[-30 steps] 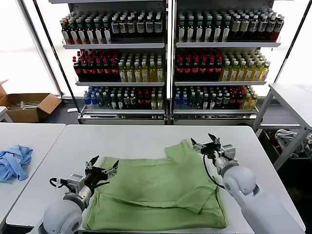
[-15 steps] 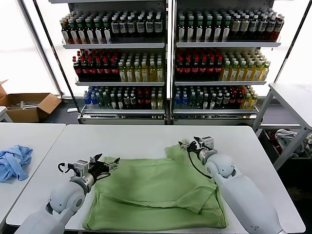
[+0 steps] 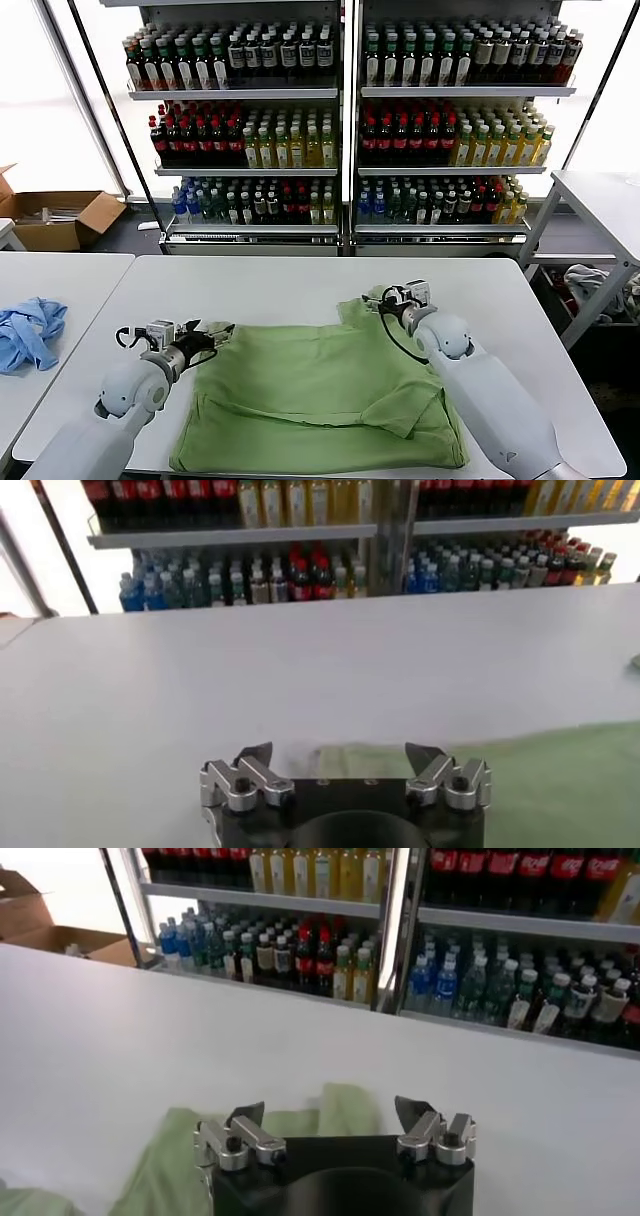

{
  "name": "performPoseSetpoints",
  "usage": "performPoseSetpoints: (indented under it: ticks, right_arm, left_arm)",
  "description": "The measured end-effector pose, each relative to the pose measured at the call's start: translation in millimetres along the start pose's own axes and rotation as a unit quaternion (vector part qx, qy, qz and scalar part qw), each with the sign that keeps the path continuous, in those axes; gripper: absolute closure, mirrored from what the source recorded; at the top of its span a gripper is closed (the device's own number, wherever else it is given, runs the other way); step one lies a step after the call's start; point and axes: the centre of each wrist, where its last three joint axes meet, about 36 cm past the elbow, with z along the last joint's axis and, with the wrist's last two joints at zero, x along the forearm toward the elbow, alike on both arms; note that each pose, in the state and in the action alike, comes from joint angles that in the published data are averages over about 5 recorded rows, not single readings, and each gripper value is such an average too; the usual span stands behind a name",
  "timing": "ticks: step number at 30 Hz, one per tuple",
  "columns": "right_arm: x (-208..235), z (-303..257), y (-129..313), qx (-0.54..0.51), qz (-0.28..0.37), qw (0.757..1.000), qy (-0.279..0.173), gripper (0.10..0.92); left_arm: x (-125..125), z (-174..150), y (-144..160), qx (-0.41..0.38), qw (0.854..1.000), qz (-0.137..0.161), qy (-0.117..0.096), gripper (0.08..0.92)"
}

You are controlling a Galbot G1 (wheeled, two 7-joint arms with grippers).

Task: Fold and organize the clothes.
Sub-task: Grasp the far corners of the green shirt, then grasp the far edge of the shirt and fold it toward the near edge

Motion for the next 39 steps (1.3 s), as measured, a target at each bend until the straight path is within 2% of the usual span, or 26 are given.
performPoseSetpoints:
  ticks: [3,9,25,28,34,39]
  right_arm:
    - [-2.3,3.9,0.3,-0.001,-0.002,1.000,0.004,0.246]
    - [-2.5,11.5,-0.6,0.003,-0.005,1.000,0.008,0.413]
    - [7.1,24.4,-0.9,0.016,-0.005,1.000,0.003,0.862]
    - [9.1,26.0,-0.2,0.021,-0.006,1.000,0.001,0.907]
    - [13.4,28.4,1.0,0.030,-0.004,0.999,-0.012,0.910]
    - [21.6,25.7,-1.9,0.036,0.002,0.998,-0.042,0.910]
  left_arm:
    - [-2.1,3.2,4.1,0.005,1.000,-0.001,0.005,0.177]
    - [-4.9,10.9,7.7,0.012,1.000,-0.001,0.009,0.203]
    - [-2.4,28.4,1.6,0.000,1.000,0.019,0.002,0.655]
    - [-0.1,32.1,-3.3,-0.005,1.000,0.025,-0.003,0.742]
    - [4.5,33.8,-11.8,-0.010,0.999,0.036,-0.020,0.895]
    - [10.1,27.0,-14.0,-0.012,0.998,0.038,-0.049,0.913]
